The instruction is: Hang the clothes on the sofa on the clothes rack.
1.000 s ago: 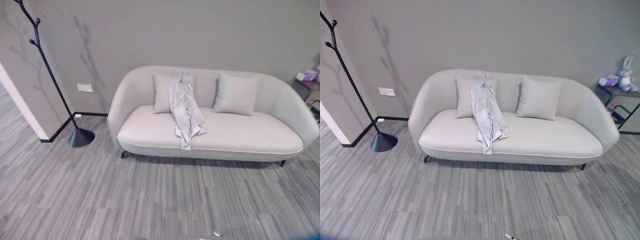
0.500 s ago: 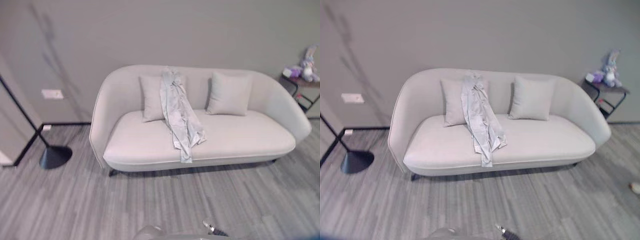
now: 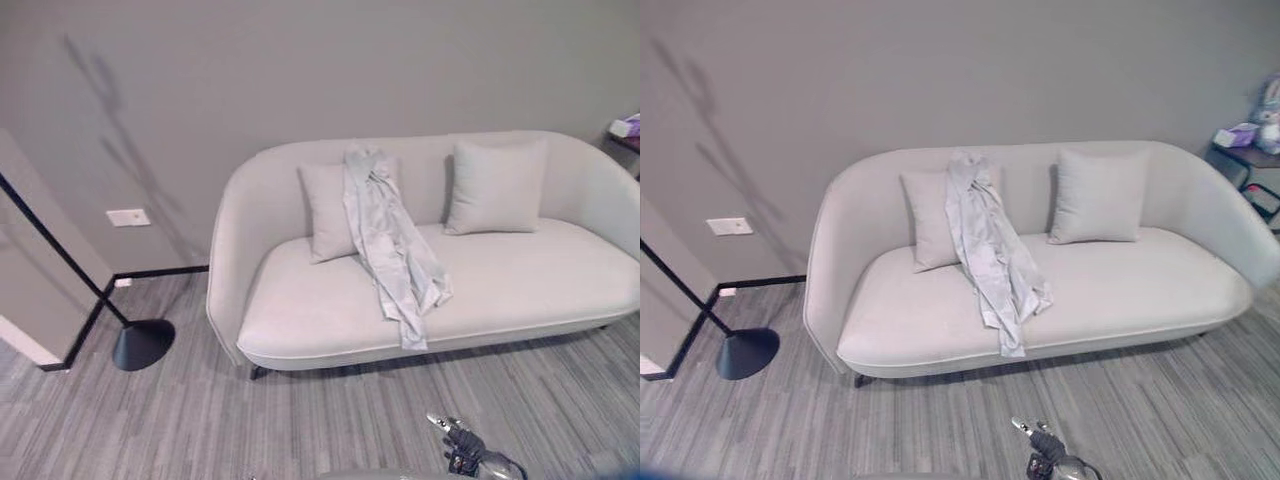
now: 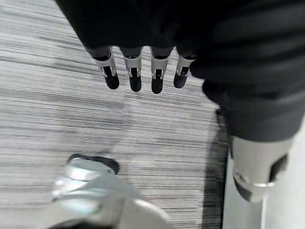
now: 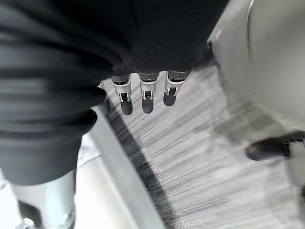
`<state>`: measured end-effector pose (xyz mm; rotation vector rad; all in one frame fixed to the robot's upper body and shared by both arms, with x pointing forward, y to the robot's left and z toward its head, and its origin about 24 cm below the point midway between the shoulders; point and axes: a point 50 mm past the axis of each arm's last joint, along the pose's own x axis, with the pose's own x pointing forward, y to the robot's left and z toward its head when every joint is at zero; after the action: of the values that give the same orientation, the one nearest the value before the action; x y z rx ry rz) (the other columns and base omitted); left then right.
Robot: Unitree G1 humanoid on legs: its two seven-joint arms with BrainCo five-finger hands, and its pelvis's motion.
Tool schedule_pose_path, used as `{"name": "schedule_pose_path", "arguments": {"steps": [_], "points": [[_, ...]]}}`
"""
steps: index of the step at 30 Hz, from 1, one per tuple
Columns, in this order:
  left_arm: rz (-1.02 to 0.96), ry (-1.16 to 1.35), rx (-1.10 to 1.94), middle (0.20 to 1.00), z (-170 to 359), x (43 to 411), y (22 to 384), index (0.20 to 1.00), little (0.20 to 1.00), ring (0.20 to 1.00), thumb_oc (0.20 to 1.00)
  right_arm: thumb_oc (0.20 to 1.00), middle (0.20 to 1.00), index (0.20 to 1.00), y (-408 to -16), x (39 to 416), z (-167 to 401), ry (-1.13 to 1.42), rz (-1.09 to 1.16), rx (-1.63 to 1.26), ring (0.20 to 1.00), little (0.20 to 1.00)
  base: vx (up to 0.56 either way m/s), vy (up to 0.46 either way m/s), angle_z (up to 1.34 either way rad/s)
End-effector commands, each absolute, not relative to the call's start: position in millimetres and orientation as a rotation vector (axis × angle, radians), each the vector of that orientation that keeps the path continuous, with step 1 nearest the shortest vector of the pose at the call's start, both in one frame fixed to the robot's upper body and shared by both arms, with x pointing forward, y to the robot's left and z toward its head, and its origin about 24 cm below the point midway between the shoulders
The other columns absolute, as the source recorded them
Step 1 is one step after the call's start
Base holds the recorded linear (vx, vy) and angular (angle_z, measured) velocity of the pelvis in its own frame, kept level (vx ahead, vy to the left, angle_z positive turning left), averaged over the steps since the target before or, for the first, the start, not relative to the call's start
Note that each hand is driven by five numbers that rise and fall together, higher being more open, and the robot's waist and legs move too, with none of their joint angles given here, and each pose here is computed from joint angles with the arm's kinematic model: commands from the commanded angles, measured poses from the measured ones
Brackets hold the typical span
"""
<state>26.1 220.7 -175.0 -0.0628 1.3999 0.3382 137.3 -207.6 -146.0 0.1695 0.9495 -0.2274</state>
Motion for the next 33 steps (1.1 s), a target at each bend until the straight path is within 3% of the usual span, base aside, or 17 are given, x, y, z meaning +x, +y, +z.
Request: {"name": "schedule_pose_path", "arguments": {"steps": [1, 4, 9, 14, 20, 25, 28, 33], "points": [[0.392, 1.383, -0.047, 1.0, -172, 36, 233, 1.0, 1.0, 1.0, 1.0, 1.0, 1.0, 1.0, -230, 174, -121, 0.774, -0.247, 0.053, 1.0, 1.0, 0.16, -0.321, 0.53], [0.462, 1.403, -0.113, 1.0, -172, 22, 233, 1.0, 1.0, 1.0, 1.0, 1.0, 1.0, 1.0, -239, 192, -108, 0.725, -0.196, -0.06, 1.0, 1.0, 0.19, -0.439, 0.21], [0.423, 1.369, -0.121, 1.0, -173, 34, 225, 1.0, 1.0, 1.0, 1.0, 1.0, 1.0, 1.0, -262, 212, -86, 0.653, -0.196, -0.236, 1.0, 1.0, 0.17, -0.485, -0.05], [0.387, 1.319, -0.142, 1.0, -175, 49, 213, 1.0, 1.0, 1.0, 1.0, 1.0, 1.0, 1.0, -320, 221, -50, 0.616, -0.291, -0.593, 1.0, 1.0, 0.12, -0.332, 0.33], [0.37, 1.318, -0.101, 1.0, -174, 51, 217, 1.0, 1.0, 1.0, 1.0, 1.0, 1.0, 1.0, -323, 241, -36, 0.584, -0.289, -0.676, 1.0, 1.0, 0.13, -0.088, 0.22], [0.216, 1.235, -0.047, 1.0, -171, 86, 200, 1.0, 1.0, 1.0, 1.0, 1.0, 1.0, 1.0, -310, 273, -32, 0.637, -0.211, -0.743, 1.0, 1.0, 0.27, 0.087, -0.16], [0.218, 1.234, -0.051, 1.0, -171, 86, 200, 1.0, 1.0, 1.0, 1.0, 1.0, 1.0, 1.0, -310, 275, -31, 0.633, -0.209, -0.745, 1.0, 1.0, 0.17, 0.084, 0.11], [0.164, 1.21, 0.02, 1.0, -169, 94, 198, 1.0, 1.0, 1.0, 1.0, 1.0, 1.0, 1.0, -307, 319, 15, 0.522, -0.224, -0.847, 1.0, 1.0, 0.3, 0.21, -0.04]]}}
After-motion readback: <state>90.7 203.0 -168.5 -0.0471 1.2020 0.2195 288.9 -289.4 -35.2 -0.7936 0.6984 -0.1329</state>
